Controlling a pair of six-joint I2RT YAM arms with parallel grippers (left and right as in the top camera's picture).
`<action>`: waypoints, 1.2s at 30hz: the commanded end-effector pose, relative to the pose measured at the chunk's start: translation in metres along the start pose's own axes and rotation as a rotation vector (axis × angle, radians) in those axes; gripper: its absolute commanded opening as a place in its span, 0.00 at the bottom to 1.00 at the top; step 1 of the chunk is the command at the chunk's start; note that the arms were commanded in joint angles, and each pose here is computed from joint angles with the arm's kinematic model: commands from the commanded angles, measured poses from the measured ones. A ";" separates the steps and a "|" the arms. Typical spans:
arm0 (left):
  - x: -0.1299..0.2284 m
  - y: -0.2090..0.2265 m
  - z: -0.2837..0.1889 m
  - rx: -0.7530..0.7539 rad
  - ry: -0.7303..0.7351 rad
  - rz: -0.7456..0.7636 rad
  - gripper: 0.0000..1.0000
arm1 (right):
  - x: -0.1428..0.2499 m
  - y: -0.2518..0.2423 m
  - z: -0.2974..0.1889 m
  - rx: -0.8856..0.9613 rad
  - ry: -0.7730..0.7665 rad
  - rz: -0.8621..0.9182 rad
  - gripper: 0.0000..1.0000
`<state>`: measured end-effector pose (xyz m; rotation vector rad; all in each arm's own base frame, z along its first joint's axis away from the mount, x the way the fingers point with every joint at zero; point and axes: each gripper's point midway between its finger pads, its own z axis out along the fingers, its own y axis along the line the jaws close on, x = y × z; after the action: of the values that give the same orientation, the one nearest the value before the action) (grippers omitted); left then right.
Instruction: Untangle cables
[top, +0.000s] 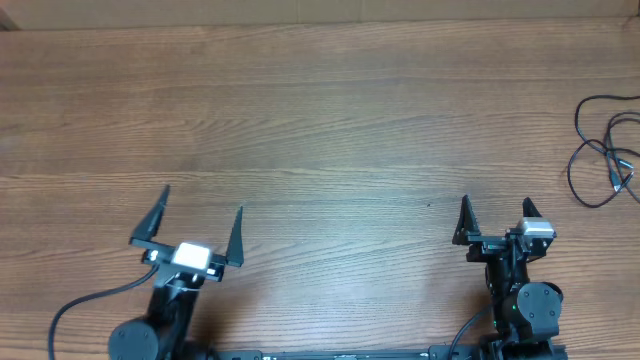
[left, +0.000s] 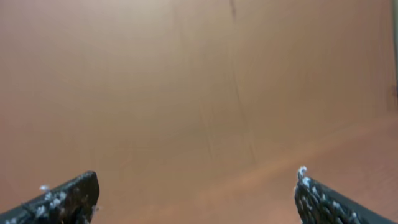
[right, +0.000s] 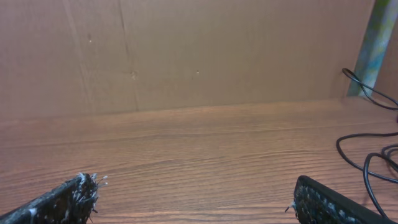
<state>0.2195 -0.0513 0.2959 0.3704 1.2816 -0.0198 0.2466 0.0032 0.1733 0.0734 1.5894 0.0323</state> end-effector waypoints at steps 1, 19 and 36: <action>0.032 0.000 -0.005 -0.025 0.095 -0.016 1.00 | 0.003 -0.001 0.000 0.006 0.003 -0.004 1.00; 0.107 -0.003 -0.007 -0.068 0.187 0.064 1.00 | 0.003 -0.001 0.000 0.006 0.003 -0.004 1.00; 0.150 0.024 -0.024 -0.252 0.365 -0.132 1.00 | 0.003 -0.001 0.000 0.006 0.003 -0.004 1.00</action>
<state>0.2462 -0.0074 0.1580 0.2558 1.6258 0.1535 0.2466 0.0032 0.1733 0.0734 1.5894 0.0323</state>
